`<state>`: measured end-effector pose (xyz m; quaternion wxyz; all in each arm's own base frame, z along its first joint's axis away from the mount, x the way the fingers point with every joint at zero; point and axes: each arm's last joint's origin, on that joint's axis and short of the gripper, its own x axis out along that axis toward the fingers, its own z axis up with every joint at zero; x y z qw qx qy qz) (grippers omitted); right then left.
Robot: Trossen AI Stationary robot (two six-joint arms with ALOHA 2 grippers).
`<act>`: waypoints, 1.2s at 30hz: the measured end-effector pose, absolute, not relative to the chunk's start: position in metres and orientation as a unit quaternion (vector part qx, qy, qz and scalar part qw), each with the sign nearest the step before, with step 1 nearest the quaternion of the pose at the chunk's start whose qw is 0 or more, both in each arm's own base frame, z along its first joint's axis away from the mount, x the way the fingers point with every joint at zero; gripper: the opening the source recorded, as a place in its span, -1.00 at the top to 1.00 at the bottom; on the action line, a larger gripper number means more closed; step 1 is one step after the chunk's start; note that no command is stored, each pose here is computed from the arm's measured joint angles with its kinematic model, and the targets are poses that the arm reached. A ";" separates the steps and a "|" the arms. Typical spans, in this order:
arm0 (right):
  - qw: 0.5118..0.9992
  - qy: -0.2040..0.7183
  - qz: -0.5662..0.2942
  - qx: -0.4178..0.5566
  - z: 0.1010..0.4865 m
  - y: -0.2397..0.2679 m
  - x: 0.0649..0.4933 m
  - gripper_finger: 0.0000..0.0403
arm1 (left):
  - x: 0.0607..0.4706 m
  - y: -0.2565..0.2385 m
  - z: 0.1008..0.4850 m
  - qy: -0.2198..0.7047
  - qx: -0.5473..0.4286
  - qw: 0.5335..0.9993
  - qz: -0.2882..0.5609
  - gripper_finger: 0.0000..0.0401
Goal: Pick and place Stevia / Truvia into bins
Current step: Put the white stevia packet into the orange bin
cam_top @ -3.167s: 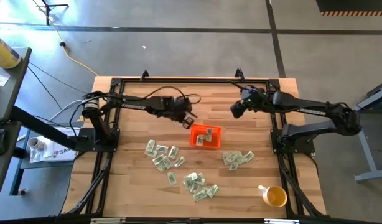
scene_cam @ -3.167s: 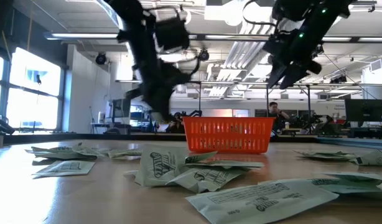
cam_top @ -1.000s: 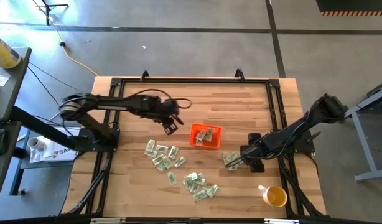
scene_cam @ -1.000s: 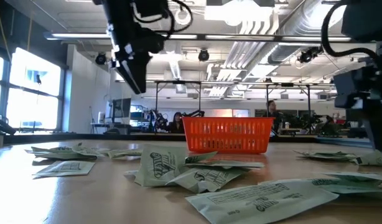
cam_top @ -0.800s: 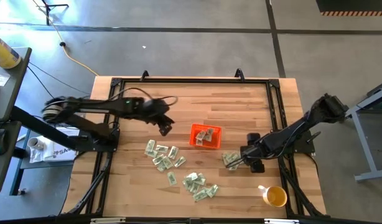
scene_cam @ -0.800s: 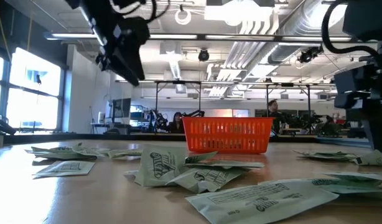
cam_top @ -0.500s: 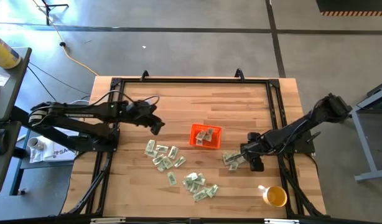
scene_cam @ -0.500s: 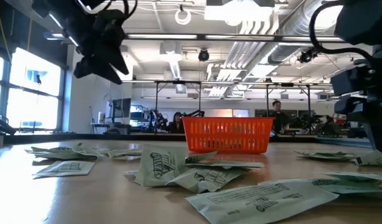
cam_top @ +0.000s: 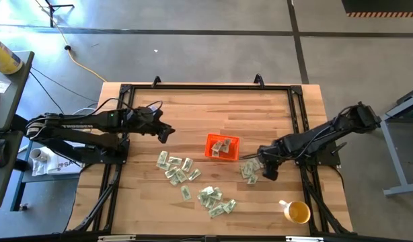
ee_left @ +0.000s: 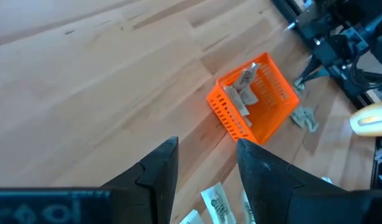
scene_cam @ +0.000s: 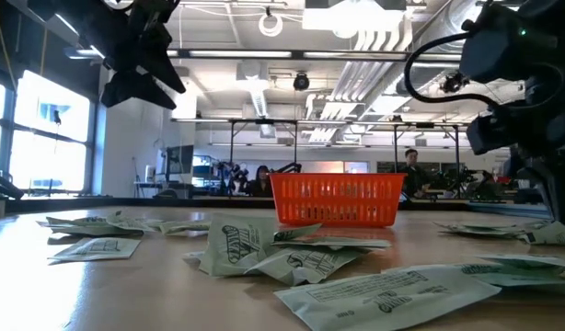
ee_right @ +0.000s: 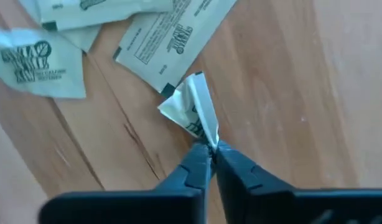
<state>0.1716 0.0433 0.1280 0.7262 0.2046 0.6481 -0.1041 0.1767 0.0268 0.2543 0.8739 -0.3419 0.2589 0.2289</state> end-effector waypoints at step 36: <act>0.795 0.493 -0.239 0.260 0.205 0.012 0.324 -0.12 | 0.125 0.019 0.266 0.295 -0.243 0.905 0.184 0.01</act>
